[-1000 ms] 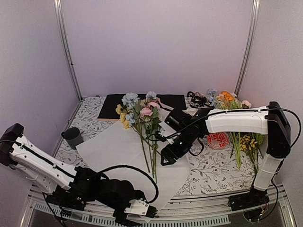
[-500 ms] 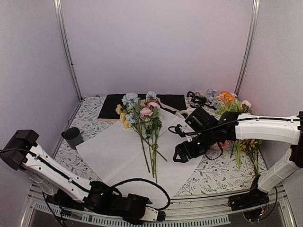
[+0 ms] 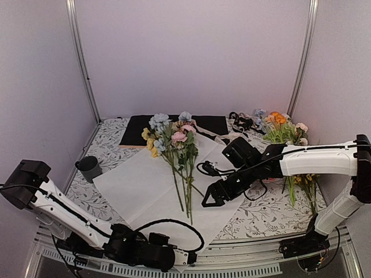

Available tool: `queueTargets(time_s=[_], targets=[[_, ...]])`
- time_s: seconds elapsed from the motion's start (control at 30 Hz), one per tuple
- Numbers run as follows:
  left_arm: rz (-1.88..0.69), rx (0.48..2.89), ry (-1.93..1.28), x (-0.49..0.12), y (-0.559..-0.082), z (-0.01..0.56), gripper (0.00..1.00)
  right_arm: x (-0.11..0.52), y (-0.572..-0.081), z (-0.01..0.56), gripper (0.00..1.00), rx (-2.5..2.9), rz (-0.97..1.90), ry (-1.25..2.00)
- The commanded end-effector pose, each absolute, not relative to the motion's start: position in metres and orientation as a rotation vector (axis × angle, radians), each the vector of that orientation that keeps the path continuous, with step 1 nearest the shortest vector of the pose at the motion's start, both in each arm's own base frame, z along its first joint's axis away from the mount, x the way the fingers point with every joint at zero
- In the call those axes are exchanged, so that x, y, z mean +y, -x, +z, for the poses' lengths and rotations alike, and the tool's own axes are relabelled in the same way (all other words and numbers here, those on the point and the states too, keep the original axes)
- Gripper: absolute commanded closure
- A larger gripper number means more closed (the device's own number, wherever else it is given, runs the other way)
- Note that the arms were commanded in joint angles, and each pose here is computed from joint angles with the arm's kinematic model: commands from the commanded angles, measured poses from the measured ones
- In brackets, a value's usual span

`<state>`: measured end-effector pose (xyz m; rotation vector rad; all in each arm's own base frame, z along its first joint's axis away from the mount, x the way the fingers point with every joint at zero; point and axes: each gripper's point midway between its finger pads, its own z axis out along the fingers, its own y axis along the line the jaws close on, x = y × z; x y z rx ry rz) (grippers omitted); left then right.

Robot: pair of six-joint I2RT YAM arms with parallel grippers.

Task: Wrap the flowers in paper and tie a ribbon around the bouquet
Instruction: Pick up the bottom corner of the flattened wrapping paper from the center of the board.

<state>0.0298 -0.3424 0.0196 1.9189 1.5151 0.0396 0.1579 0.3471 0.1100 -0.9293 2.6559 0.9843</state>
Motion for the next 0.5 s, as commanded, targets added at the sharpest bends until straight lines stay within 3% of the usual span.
queueTargets(time_s=[0.0, 0.07, 0.17, 0.33, 0.47], targets=[[0.012, 1.570, -1.881, -0.340, -0.036, 0.029, 1.00, 0.365, -0.147, 0.115, 0.21, 2.557, 1.121, 1.105], [-0.143, 1.584, -1.927, -0.345, -0.016, 0.040, 0.87, 0.365, -0.145, 0.108, 0.22, 2.582, 1.118, 1.123], [-0.388, 1.529, -2.020, -0.349, 0.017, 0.056, 0.50, 0.362, -0.149, 0.092, 0.23, 2.657, 1.056, 1.075], [-0.310, 1.476, -2.184, -0.339, 0.034, 0.032, 0.33, 0.363, -0.150, 0.072, 0.24, 2.712, 1.011, 1.066], [-0.137, 1.443, -2.226, -0.334, 0.022, 0.013, 0.31, 0.364, -0.147, 0.072, 0.25, 2.688, 1.049, 1.059]])
